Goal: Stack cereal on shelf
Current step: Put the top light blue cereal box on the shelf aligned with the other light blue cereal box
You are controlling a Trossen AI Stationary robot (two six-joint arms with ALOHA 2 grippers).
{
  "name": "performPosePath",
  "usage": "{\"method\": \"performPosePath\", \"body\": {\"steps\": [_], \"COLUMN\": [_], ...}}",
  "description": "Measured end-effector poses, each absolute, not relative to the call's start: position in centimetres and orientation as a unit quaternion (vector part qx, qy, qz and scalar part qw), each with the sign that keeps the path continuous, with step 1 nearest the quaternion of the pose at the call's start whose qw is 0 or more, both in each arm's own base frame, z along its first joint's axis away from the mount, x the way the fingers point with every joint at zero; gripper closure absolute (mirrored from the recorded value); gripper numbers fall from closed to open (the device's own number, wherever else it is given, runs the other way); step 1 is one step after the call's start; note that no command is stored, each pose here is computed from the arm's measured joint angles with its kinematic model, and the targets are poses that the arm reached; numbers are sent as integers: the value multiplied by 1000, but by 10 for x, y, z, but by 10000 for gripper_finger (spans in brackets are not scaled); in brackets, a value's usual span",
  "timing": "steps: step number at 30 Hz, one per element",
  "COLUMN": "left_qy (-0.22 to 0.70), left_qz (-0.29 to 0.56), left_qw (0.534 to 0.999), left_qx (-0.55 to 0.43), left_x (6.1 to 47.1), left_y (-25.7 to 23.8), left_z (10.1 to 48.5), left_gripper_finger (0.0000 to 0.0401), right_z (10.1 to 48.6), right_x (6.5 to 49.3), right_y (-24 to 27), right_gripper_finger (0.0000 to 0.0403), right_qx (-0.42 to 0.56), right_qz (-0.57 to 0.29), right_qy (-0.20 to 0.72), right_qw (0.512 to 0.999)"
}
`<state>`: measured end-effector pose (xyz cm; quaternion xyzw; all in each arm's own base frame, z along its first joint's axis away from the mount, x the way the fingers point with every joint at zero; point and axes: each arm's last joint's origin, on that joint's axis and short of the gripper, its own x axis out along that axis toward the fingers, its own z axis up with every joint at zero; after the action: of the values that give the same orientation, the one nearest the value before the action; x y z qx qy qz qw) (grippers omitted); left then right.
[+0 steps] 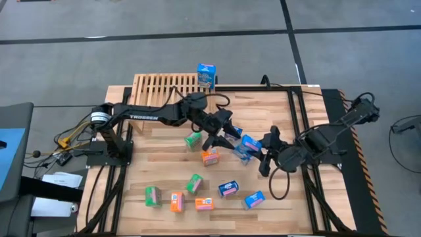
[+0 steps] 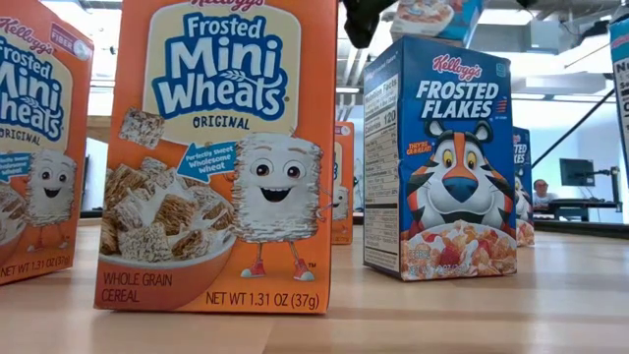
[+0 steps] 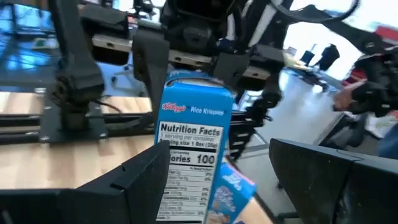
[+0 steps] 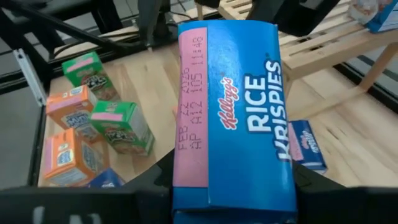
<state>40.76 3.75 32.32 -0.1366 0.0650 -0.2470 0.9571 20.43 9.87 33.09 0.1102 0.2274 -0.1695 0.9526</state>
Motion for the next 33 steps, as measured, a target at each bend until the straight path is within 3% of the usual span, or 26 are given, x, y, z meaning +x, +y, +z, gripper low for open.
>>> {"method": "performPosePath", "body": {"steps": [33], "left_qy": [76], "left_qz": [-192], "left_qw": [974], "left_qx": [-92], "left_x": [407], "left_y": [46], "left_z": [318], "left_gripper_finger": [137], "right_z": [331], "right_x": [210], "right_y": [91], "right_gripper_finger": [237], "right_qx": [135], "right_qz": [-176], "right_qy": [225], "right_qw": [949]}}
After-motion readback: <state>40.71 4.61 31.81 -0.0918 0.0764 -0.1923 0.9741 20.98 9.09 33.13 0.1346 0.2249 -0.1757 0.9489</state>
